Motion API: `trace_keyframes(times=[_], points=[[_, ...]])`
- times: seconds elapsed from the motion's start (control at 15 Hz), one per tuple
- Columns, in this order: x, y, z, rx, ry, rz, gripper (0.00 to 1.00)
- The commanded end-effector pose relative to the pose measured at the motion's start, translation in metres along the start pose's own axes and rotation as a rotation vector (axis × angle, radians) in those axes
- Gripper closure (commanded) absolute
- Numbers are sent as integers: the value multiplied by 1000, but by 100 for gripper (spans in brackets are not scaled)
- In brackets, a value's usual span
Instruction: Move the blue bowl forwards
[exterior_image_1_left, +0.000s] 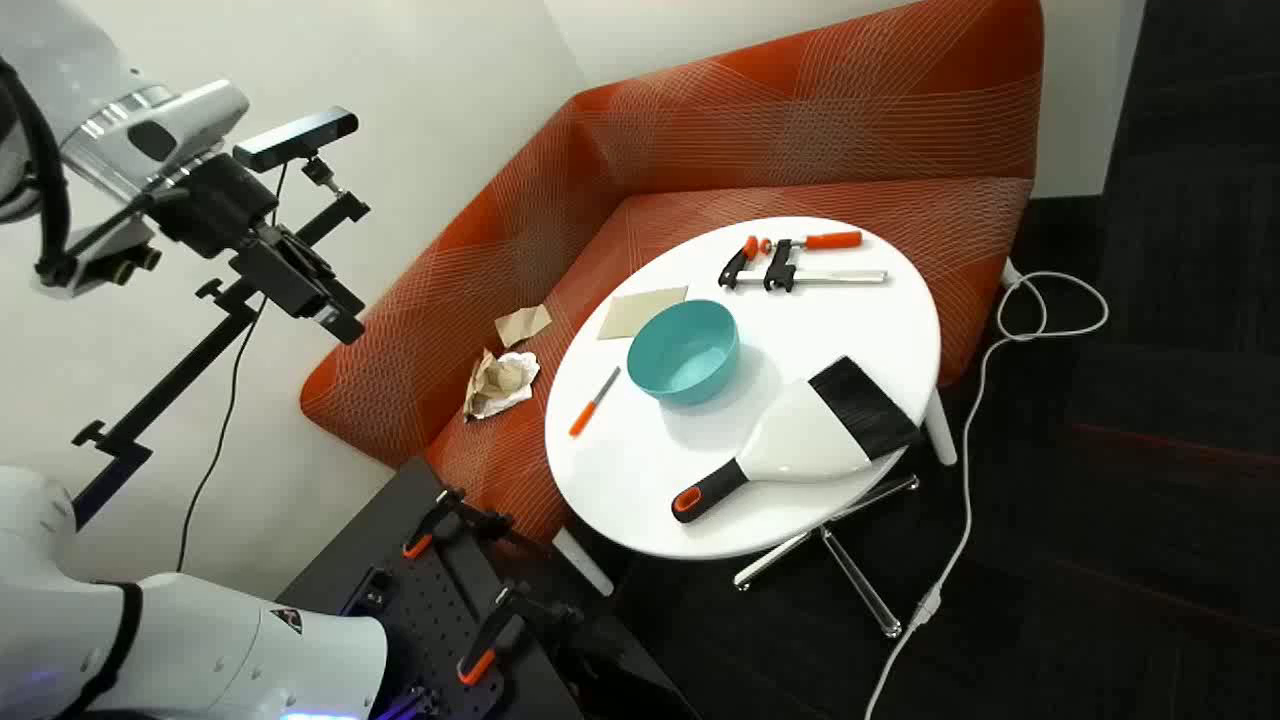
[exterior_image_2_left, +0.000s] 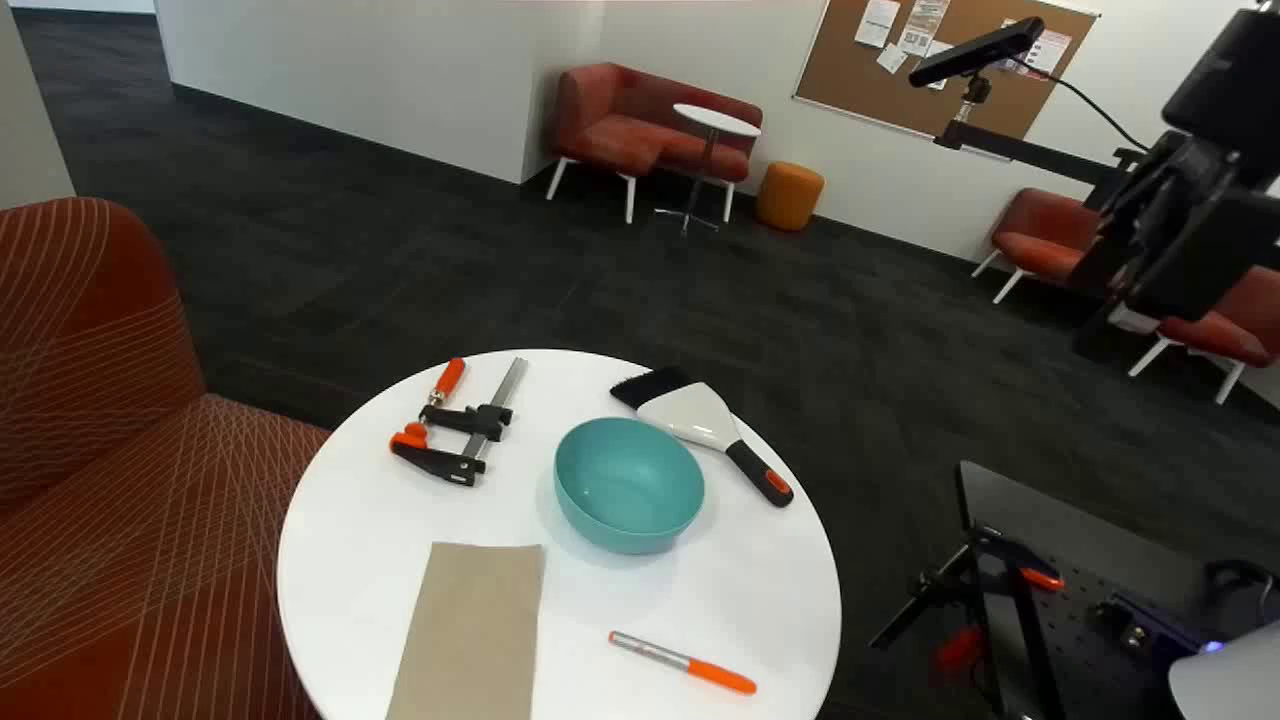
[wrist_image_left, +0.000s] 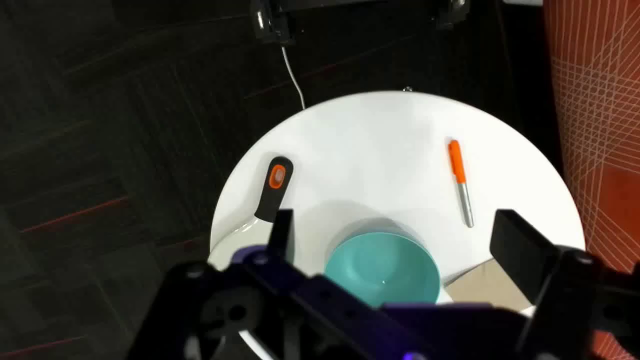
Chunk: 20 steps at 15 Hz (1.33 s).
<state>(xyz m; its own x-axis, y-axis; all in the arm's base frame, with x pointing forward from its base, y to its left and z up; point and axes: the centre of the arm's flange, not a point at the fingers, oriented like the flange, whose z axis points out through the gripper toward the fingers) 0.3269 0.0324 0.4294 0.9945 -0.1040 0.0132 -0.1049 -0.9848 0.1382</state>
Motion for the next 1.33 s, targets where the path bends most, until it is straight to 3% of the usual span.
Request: trace_keyframes(times=[0.0,0.73,1.27], points=[[0,0,0,0,0,0,0],[0,0,0,0,0,0,0],[73,11,56,47,27,230,0]])
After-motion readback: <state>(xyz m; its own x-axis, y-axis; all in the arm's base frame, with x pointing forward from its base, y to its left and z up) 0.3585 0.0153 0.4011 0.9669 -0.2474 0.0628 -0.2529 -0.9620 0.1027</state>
